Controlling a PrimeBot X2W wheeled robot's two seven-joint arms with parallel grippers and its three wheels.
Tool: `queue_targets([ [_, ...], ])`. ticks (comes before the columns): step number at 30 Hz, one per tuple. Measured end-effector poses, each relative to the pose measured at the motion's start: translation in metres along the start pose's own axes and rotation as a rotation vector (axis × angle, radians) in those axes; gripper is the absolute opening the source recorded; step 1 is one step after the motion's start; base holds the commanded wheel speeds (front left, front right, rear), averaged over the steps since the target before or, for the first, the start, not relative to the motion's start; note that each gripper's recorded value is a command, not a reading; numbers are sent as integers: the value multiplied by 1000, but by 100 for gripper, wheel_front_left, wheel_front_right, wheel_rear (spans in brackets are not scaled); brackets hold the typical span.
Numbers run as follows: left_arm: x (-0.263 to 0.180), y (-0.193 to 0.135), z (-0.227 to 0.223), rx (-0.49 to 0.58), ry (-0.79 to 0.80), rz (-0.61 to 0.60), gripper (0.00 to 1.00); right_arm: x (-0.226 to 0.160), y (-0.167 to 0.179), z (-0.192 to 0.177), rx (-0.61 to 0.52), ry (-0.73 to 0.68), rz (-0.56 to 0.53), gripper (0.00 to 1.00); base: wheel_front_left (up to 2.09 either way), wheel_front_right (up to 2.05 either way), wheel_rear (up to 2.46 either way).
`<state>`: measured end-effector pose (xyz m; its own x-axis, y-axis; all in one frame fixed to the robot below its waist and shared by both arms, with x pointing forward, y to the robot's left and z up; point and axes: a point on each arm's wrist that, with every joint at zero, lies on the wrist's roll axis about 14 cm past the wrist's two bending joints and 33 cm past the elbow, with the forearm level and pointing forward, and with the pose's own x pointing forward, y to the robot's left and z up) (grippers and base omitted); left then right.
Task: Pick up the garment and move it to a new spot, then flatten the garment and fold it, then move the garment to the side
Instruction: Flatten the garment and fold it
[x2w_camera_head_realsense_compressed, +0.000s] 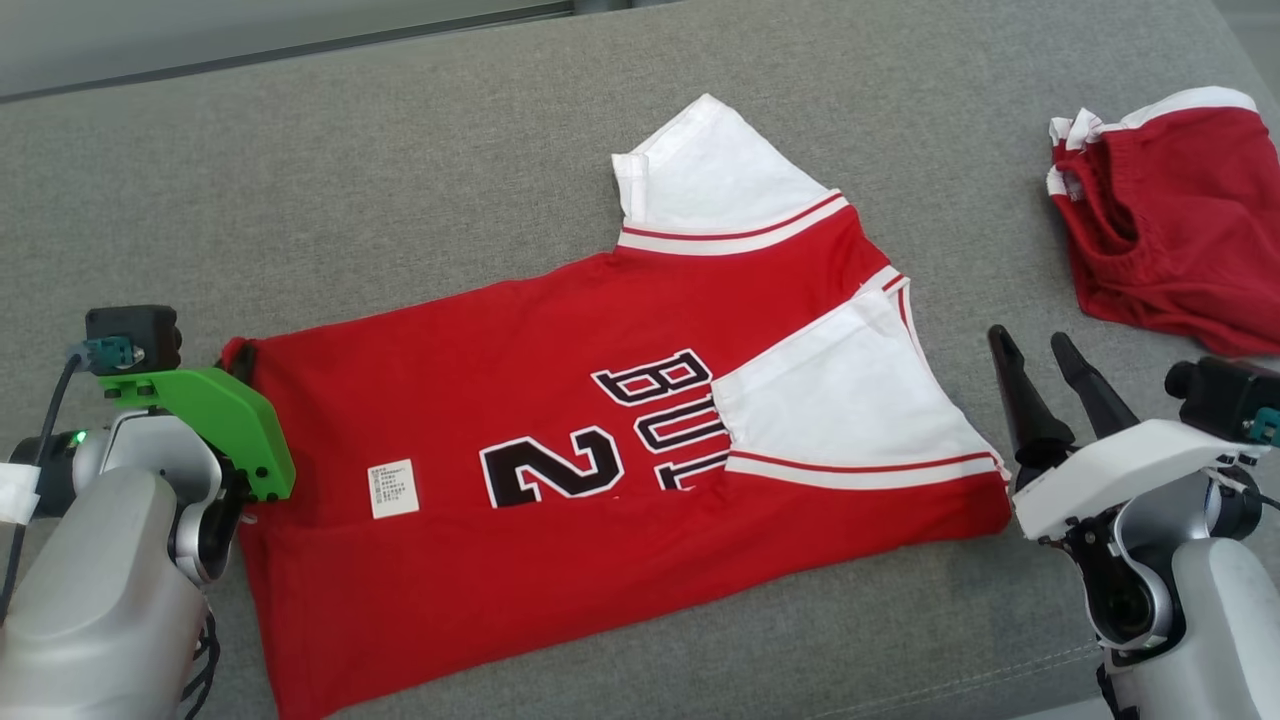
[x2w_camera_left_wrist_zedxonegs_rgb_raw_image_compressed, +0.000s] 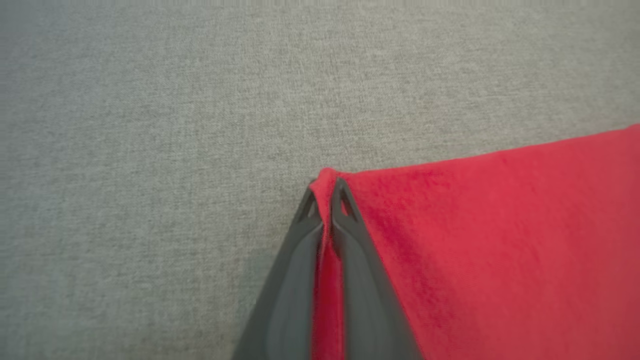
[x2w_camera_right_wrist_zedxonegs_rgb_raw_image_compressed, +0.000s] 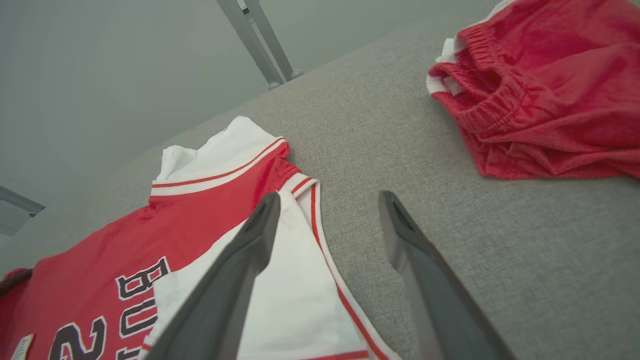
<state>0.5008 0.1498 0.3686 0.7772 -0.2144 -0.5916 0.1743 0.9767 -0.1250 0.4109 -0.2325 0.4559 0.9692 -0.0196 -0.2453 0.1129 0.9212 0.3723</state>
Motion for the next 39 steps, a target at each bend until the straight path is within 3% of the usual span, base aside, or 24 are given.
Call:
queue_targets([
  [11, -8, -9, 29, -14, -166, -34, 0, 50, 38, 50, -185, -24, 114, 100, 0, 0, 0],
  [20, -11, -10, 33, -9, -227, -38, 0, 125, 79, 61, -312, 117, 182, 100, 0, 0, 0],
  [29, 1, -11, 41, 6, -262, -43, 0, 190, 96, 27, -394, 292, 167, 100, 0, 0, 0],
  [39, 15, 0, 32, 20, -253, -19, 0, 230, 112, -46, -416, 462, 181, 100, 0, 0, 0],
])
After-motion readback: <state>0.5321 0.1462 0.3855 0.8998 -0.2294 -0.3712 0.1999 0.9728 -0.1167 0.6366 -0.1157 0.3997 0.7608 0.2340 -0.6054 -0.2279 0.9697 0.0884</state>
